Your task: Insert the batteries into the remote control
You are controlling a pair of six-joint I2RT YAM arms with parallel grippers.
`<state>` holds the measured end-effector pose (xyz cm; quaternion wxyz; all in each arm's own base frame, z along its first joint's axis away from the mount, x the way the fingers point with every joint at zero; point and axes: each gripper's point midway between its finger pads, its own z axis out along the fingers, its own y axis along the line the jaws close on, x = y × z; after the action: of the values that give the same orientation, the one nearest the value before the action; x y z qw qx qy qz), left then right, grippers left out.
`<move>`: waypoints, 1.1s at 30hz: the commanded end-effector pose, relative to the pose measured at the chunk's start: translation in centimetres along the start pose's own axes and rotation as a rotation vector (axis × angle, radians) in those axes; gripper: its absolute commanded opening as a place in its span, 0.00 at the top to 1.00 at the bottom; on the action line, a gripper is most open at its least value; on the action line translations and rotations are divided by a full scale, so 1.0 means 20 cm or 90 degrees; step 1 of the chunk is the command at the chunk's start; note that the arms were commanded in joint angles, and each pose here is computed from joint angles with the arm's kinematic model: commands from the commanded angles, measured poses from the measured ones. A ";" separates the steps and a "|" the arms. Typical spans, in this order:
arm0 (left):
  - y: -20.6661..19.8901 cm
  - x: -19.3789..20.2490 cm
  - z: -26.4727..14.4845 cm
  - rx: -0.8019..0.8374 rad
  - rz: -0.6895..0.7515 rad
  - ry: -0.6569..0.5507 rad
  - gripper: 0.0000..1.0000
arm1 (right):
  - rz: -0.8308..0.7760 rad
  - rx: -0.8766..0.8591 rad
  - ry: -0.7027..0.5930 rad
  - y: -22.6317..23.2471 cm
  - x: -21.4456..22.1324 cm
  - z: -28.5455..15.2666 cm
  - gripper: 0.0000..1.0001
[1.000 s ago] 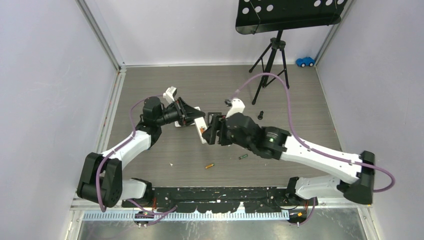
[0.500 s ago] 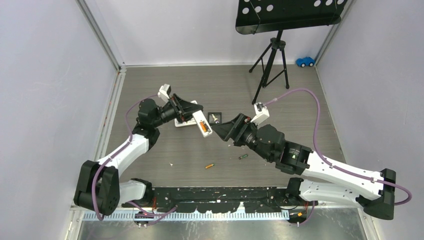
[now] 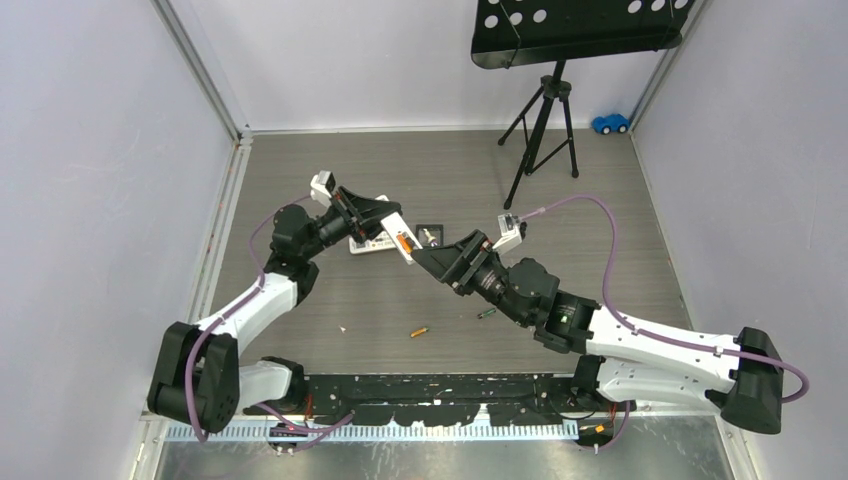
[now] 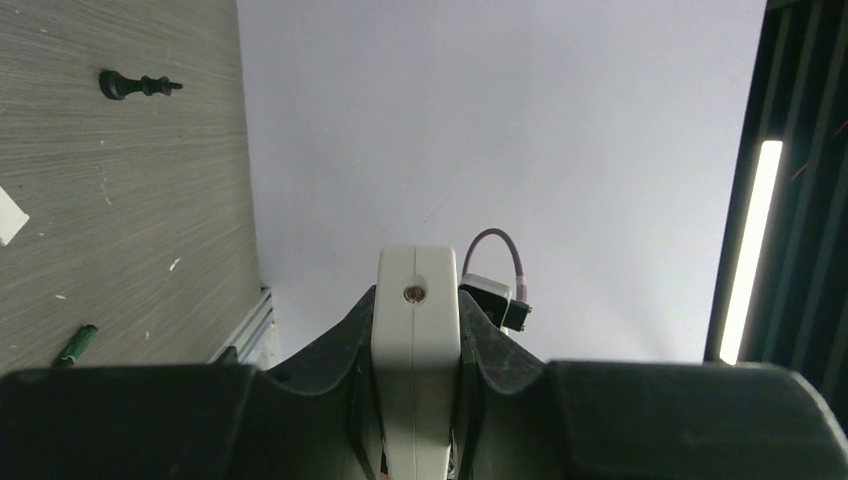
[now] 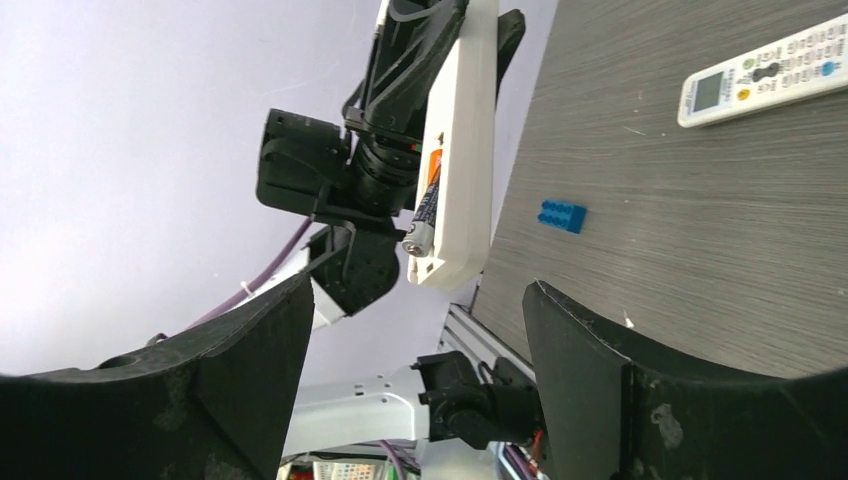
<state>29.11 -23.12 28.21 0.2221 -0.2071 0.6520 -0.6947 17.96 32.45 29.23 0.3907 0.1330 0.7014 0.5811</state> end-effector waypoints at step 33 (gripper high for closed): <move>-0.13 0.05 -0.07 0.041 -0.066 0.006 1.00 | 0.104 -0.086 -0.084 0.14 -0.09 0.12 0.53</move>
<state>28.40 -22.67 28.80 0.1824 -0.2534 0.6323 -0.7090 19.42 33.78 30.48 0.3883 0.1840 0.6460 0.6309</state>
